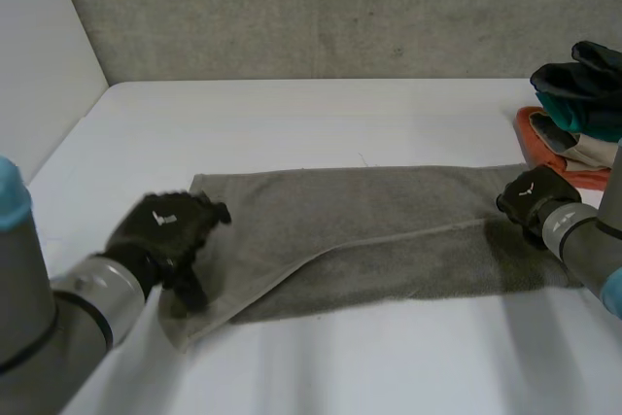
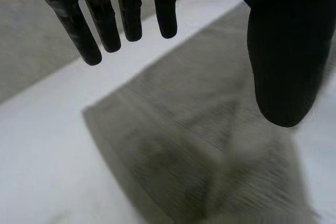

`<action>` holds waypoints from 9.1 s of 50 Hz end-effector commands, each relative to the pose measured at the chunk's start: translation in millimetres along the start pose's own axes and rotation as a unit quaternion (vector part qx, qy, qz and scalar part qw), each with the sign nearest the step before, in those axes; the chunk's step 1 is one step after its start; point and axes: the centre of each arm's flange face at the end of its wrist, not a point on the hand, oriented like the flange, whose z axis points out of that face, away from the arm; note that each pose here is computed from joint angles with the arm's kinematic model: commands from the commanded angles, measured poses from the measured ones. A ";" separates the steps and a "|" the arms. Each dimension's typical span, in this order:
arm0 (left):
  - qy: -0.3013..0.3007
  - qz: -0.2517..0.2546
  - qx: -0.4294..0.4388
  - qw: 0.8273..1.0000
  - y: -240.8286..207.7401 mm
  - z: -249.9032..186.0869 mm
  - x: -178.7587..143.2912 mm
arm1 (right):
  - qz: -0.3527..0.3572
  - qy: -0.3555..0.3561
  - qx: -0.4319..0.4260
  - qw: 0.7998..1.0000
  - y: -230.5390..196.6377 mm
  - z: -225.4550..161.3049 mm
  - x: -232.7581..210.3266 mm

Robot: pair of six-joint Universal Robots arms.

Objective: Fold the laundry.

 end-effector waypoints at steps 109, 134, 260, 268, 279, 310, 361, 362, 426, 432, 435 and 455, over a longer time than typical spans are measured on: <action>-0.156 0.119 0.083 0.977 -2.6 91.9 -16.9 | 0.186 -0.028 0.051 0.981 44.2 0.1 33.6; -0.161 0.107 0.107 0.975 -16.5 73.0 -21.2 | 0.084 0.146 -0.073 0.983 110.9 12.3 96.2; -0.023 0.034 -0.014 0.999 29.6 76.1 105.9 | 0.326 -0.271 0.091 0.901 -81.4 -19.1 -91.4; -0.029 0.043 -0.035 0.998 39.0 74.9 101.8 | 0.238 -0.264 0.101 0.929 -79.8 -17.3 -105.3; -0.029 0.052 0.011 0.998 1.5 58.6 92.9 | 0.204 -0.198 0.162 0.945 -101.5 -35.9 -84.2; 0.104 0.022 0.149 0.983 -78.0 49.2 52.5 | 0.095 -0.145 0.322 0.931 -67.3 -80.1 -169.2; 0.114 0.014 0.238 0.964 -130.5 25.7 57.0 | 0.233 0.196 0.522 0.797 -137.7 -8.0 203.9; 0.116 0.014 0.238 0.964 -130.4 25.1 58.1 | 0.239 0.210 0.521 0.792 -121.1 -3.7 227.3; 0.161 0.020 0.276 0.947 -137.9 -13.2 87.5 | 0.279 0.301 0.131 0.903 171.7 -45.8 308.0; 0.151 -0.004 0.309 0.939 -156.9 -29.8 76.2 | 0.226 0.396 0.099 0.884 143.7 -74.5 330.0; 0.144 -0.013 0.324 0.935 -164.9 -37.5 69.5 | 0.219 0.397 0.150 0.878 85.6 -81.9 321.5; -0.112 -0.065 0.201 0.971 -111.2 -1.5 -51.8 | 0.324 0.100 0.303 0.891 -85.6 -89.0 74.0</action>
